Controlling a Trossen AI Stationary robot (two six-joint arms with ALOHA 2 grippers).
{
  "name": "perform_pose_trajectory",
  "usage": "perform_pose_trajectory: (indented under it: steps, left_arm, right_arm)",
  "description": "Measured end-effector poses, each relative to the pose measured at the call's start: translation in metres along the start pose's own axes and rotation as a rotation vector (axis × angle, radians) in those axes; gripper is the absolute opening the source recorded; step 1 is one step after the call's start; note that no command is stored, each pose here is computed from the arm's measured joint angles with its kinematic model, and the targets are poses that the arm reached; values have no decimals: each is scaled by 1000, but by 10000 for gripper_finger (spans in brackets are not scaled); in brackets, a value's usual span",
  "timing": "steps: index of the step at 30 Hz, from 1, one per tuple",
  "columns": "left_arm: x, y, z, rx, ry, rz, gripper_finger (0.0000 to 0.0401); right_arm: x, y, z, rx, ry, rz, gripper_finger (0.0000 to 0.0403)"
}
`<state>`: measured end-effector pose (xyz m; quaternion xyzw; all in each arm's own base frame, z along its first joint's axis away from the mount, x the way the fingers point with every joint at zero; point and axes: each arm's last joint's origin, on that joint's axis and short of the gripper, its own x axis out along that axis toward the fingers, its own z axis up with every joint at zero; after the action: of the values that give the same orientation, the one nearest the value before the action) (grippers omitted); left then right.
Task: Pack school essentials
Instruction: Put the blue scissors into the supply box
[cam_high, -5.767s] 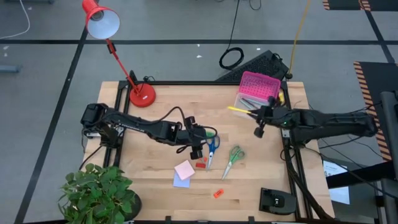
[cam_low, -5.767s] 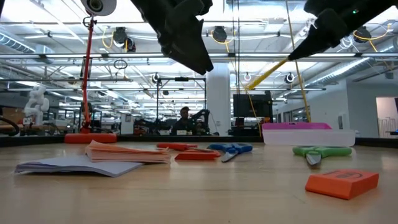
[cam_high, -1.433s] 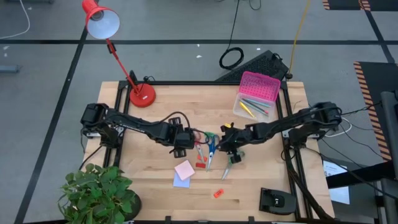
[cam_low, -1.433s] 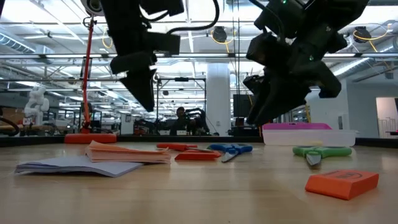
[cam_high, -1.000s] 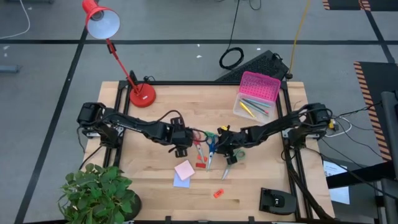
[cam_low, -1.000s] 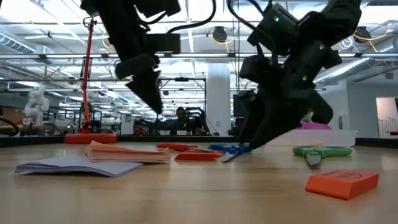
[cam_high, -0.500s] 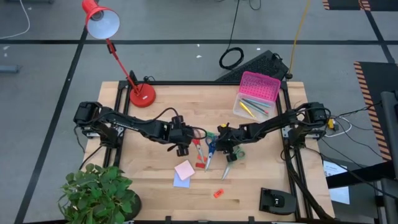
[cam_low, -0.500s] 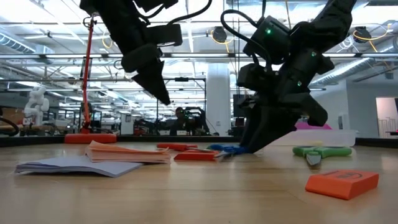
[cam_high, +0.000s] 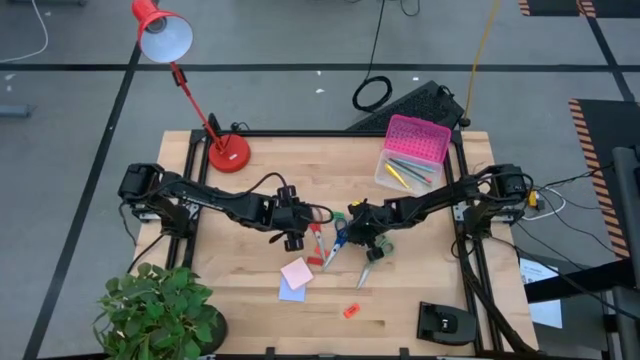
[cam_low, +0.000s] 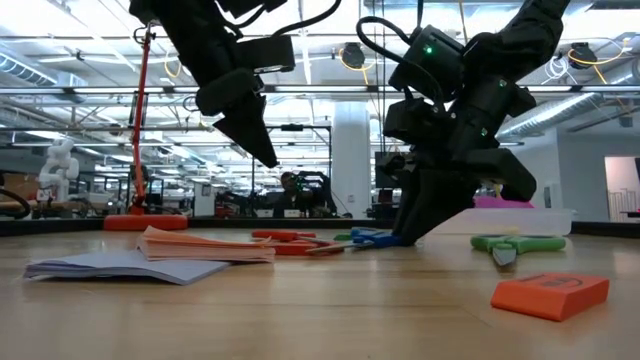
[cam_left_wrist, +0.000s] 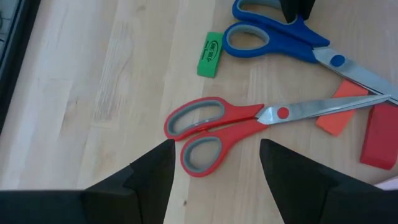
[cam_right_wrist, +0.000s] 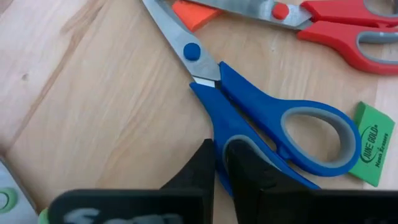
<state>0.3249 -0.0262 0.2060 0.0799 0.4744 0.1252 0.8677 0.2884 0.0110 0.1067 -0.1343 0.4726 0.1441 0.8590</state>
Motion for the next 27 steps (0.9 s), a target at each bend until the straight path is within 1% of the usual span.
perform_pose_trajectory:
  steps: [6,10,13,17,23,27]
  left_arm:
    - [0,0,0,0,0,0,239]
    - [0,0,0,1,1,0,239]
    - [0,0,0,1,1,0,239]
    - [0,0,0,7,0,1,239]
    - [0,0,0,6,-1,1,239]
    - [0,0,0,1,-2,1,239]
  right_arm:
    - [-2,1,0,-6,-12,30,20]
    - [-9,5,3,-15,-32,56,20]
    - [-18,9,5,-25,-29,64,19]
    - [-34,13,12,-35,-69,57,19]
    - [-55,16,19,-14,-130,42,18]
    - [-68,17,20,19,-141,35,17]
